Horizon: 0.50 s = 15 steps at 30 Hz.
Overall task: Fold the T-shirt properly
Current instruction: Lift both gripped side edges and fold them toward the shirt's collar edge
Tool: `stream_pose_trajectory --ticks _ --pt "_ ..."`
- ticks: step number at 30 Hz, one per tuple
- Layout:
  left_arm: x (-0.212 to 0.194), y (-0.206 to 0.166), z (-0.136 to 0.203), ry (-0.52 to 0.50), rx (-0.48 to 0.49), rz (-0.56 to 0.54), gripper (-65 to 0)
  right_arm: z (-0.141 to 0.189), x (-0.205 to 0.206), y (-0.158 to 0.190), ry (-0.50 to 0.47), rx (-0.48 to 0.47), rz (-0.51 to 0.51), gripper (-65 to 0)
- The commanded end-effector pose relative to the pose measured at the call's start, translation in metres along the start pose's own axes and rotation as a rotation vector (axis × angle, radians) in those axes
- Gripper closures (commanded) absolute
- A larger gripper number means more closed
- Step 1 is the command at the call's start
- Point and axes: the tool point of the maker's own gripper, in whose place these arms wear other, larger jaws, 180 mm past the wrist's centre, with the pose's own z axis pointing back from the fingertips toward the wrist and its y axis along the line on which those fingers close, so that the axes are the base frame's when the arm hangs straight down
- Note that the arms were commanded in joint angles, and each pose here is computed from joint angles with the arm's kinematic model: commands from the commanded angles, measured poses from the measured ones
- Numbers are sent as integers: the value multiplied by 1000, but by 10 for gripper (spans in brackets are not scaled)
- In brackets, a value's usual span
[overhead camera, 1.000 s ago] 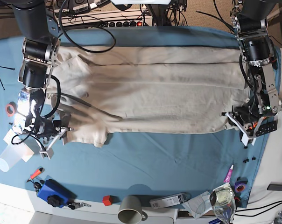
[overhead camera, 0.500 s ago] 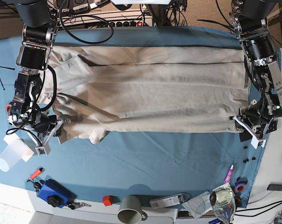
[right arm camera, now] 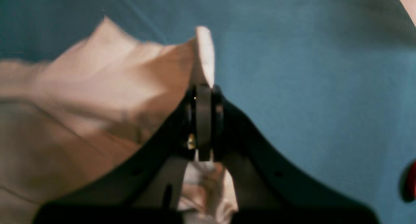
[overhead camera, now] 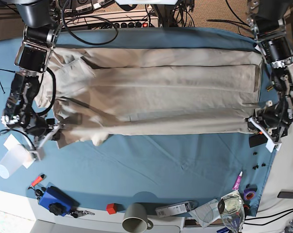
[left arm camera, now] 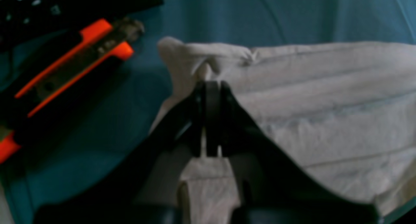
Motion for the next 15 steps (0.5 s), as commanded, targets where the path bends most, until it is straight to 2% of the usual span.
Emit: stream_pose_trajectory --ticks 1,5,15 --pt "12 4 10 -32 8 -28 0 14 21 -8 -69 -18 12 0" --pt "-4 4 11 -3 -2 -51 0 23 8 -11 -70 -37 14 0" --pt "-25 -7 26 -7 8 -139 0 42 -30 -9 -39 -78 54 0"
